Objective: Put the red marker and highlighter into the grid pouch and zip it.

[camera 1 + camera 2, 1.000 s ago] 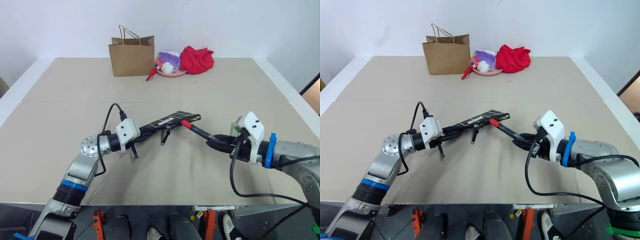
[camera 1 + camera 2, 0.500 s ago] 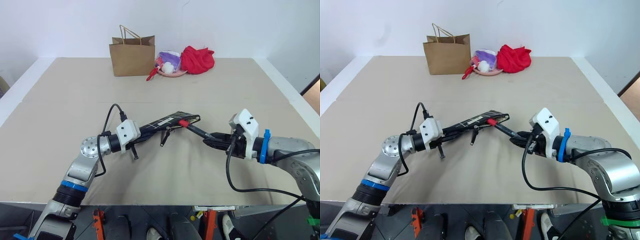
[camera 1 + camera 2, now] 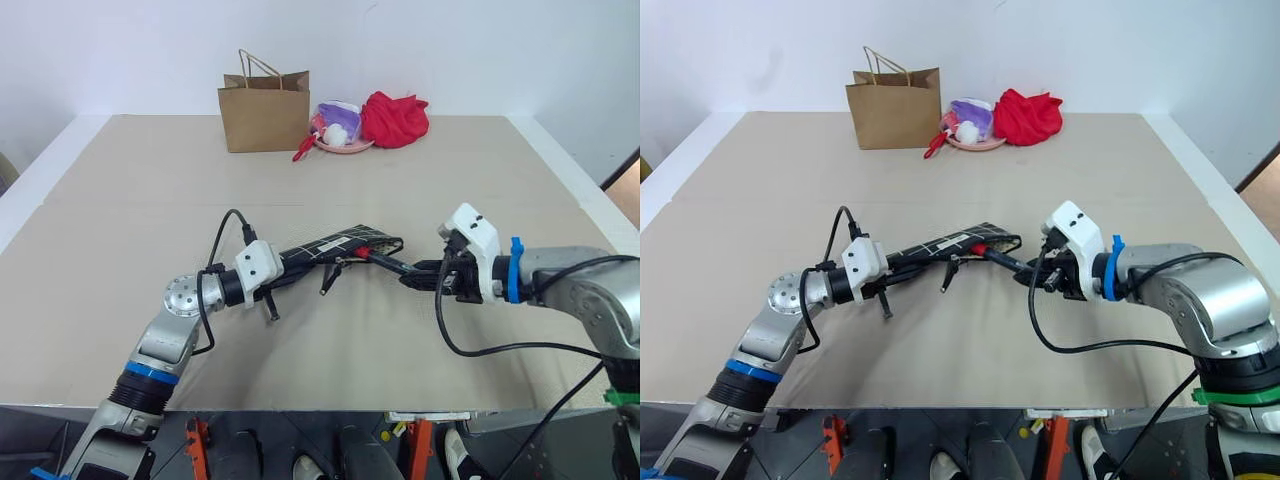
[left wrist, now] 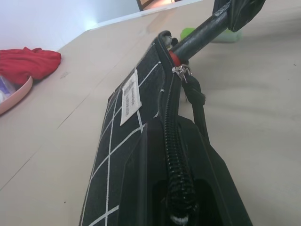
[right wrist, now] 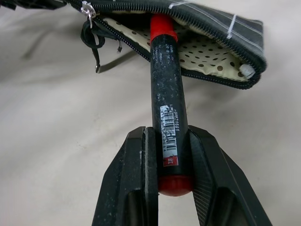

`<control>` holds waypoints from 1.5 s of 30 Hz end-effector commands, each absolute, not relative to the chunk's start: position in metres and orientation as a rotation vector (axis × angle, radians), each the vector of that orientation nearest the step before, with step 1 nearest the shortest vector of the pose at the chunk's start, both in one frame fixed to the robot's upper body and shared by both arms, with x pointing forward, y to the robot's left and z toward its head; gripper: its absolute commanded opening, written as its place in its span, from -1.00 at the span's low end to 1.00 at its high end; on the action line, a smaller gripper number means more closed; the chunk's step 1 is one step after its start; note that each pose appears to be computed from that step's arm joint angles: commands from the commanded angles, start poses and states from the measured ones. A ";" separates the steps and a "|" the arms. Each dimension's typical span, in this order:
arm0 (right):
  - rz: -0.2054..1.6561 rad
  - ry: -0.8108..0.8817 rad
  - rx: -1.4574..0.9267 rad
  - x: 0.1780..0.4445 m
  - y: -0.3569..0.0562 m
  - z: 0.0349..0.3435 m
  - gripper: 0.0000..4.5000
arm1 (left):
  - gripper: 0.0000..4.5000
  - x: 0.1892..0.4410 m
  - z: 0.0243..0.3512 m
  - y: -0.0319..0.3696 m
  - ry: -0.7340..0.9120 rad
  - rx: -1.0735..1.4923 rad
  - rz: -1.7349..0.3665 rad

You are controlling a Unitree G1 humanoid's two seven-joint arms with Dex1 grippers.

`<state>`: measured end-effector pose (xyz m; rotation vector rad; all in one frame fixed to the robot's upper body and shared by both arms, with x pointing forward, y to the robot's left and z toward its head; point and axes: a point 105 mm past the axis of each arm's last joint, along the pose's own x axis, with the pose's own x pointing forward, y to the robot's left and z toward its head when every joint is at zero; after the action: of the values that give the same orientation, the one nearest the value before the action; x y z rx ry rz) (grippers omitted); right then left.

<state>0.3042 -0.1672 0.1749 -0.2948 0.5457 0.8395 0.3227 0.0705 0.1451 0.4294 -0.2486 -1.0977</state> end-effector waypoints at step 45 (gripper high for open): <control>-0.097 0.460 -0.070 0.314 -0.264 0.108 0.74 | -1.00 0.314 0.161 0.073 -0.264 0.277 -1.099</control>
<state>0.3166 -0.2614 0.1121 -0.0597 0.4536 -0.0667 0.3164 0.0721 0.1520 0.2535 -0.2184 -1.0993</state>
